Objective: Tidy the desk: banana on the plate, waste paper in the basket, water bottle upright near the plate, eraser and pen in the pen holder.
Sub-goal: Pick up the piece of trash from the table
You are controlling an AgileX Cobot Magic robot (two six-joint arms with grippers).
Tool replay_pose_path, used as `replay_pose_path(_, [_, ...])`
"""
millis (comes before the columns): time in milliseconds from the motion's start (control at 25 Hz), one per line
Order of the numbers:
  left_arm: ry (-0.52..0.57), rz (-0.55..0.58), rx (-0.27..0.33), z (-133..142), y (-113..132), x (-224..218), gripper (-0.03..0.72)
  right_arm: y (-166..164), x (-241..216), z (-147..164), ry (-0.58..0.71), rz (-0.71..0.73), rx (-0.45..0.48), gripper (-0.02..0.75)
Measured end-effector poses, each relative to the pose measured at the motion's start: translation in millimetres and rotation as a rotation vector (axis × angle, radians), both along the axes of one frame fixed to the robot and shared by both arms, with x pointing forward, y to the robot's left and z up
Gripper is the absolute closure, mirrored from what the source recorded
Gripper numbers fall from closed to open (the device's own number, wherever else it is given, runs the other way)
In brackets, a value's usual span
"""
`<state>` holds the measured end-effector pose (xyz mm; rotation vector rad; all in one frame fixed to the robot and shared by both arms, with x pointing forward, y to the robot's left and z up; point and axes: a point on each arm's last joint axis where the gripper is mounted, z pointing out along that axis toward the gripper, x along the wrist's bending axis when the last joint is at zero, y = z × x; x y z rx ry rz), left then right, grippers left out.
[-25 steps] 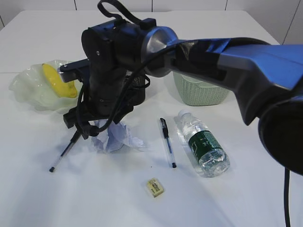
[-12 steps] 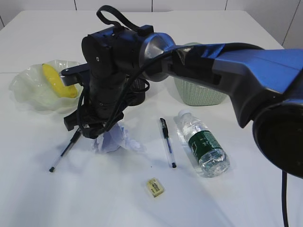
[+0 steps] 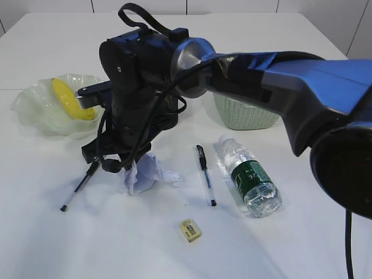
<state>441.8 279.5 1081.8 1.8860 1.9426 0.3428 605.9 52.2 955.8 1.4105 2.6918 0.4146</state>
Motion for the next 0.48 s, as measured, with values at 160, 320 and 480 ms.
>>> replay_pose_path(160, [-0.002, 0.0, 0.0, 0, 0, 0, 0.338, -3, -4, 8, 0.035, 0.008, -0.035, 0.731])
replay_pose_path(320, [-0.005, 0.0, 0.0, 0, 0, 0, 0.338, -6, -6, 23, 0.022, 0.022, -0.028, 0.732])
replay_pose_path(480, [-0.005, 0.0, 0.0, 0, 0, 0, 0.34, -10, -10, 51, -0.017, 0.022, 0.008, 0.732])
